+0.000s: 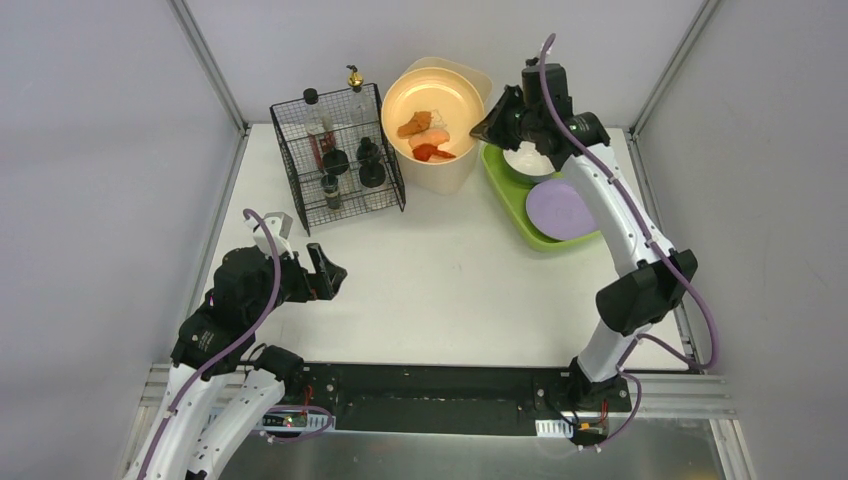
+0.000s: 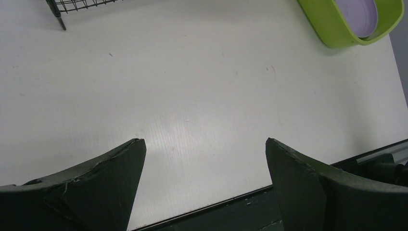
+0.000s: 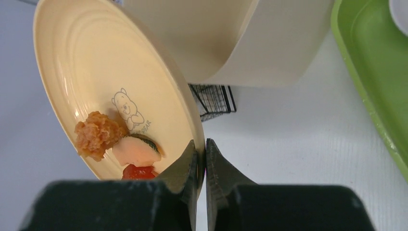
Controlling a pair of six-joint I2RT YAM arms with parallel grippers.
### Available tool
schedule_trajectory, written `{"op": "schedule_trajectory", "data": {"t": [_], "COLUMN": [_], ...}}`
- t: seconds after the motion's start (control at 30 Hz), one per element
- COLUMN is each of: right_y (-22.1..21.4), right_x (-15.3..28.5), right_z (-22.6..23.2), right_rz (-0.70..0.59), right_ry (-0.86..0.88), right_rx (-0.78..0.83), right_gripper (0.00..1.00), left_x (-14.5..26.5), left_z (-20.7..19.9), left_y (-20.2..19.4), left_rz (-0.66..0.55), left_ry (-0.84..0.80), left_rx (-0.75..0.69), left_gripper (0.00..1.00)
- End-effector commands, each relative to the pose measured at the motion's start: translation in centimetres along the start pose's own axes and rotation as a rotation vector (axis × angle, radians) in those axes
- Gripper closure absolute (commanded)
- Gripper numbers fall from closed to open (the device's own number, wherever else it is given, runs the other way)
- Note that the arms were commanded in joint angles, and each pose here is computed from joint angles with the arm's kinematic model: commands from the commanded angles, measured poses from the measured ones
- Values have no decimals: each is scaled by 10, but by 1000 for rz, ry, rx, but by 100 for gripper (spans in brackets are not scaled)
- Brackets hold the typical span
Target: Clear the kitchen counter
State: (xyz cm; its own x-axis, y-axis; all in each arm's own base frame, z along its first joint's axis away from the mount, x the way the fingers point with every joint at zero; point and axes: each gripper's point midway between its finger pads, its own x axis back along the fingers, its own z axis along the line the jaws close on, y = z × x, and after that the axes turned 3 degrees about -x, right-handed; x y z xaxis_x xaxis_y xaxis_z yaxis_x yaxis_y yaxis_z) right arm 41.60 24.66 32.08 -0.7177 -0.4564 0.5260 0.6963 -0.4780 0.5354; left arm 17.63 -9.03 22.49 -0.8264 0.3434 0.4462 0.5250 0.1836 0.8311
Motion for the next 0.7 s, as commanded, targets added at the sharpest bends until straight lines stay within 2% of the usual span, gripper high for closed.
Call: {"op": "schedule_trajectory", "data": {"t": [0.0,0.3,0.67], "right_y": [43,89,150], "right_x": [14,-6,-22], "right_z": [31,34,8], "right_rz": [-95,-186,-384], "right_ry": [71,44,-17], "right_rx": [-36,-58,-87], "right_gripper": [100,100,100], "left_x": [-1,-1,-1], "left_z": [0,-1,-3], "left_y": [-3,-4,-4], "left_rz": [19,21,25], "left_ry": [-7,-17,-26], "left_rx": [-20,-20,-19], "left_gripper": [0,0,0]}}
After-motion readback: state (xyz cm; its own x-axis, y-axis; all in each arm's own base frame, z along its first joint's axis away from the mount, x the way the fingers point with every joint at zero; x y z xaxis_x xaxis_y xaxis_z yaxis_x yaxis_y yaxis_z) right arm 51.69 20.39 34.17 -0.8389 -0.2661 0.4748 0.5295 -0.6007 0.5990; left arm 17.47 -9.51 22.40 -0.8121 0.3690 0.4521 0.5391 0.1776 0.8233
